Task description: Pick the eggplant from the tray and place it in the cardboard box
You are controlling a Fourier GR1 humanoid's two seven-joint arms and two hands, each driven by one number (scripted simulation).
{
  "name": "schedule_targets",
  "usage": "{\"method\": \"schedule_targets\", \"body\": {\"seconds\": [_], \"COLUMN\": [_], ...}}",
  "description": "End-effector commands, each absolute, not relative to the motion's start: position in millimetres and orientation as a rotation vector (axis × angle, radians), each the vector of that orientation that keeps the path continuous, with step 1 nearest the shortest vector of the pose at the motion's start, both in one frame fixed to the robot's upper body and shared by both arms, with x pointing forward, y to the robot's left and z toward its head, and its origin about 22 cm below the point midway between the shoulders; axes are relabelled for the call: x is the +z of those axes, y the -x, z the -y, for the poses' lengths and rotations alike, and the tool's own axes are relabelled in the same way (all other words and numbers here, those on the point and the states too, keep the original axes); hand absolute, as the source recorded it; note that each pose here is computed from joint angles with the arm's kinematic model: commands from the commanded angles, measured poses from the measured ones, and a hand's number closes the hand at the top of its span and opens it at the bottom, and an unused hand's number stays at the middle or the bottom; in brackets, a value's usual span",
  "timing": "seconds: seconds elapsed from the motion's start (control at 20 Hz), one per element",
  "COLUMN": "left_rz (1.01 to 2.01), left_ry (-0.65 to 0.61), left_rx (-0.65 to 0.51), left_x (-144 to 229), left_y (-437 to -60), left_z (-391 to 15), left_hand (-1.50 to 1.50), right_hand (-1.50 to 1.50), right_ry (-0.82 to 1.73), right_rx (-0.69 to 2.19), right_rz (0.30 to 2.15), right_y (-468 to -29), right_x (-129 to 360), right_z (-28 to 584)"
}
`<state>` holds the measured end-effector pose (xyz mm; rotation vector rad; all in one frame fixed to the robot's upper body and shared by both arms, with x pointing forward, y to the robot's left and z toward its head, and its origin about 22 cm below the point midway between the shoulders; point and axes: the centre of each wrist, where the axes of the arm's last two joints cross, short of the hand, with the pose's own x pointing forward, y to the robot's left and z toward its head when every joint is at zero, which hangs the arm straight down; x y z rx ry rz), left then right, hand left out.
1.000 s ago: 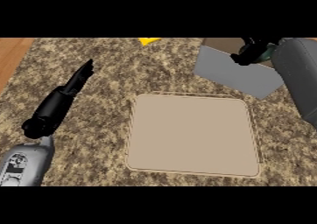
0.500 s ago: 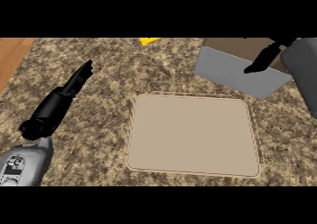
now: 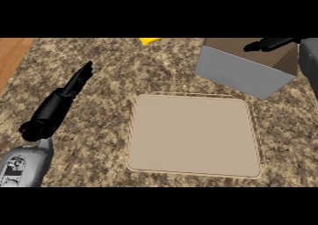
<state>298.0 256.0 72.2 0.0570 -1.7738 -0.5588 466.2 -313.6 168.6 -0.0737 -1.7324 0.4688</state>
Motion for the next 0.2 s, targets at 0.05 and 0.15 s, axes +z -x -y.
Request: {"method": "schedule_targets", "body": {"seconds": [0.05, 0.15], "left_rz": [1.78, 1.798], "left_ry": [-0.038, -0.044], "left_rx": [-0.577, -0.58], "left_x": [81, 81], "left_y": [-294, -306], "left_z": [-253, -246], "left_hand": [0.0, 0.0], "right_hand": [-1.5, -1.5], "right_ry": [0.028, 0.067], "right_rx": [0.214, 0.16], "right_rz": [1.731, 1.757], "right_y": [-456, -451], "right_x": [178, 157], "right_z": [353, 358]}}
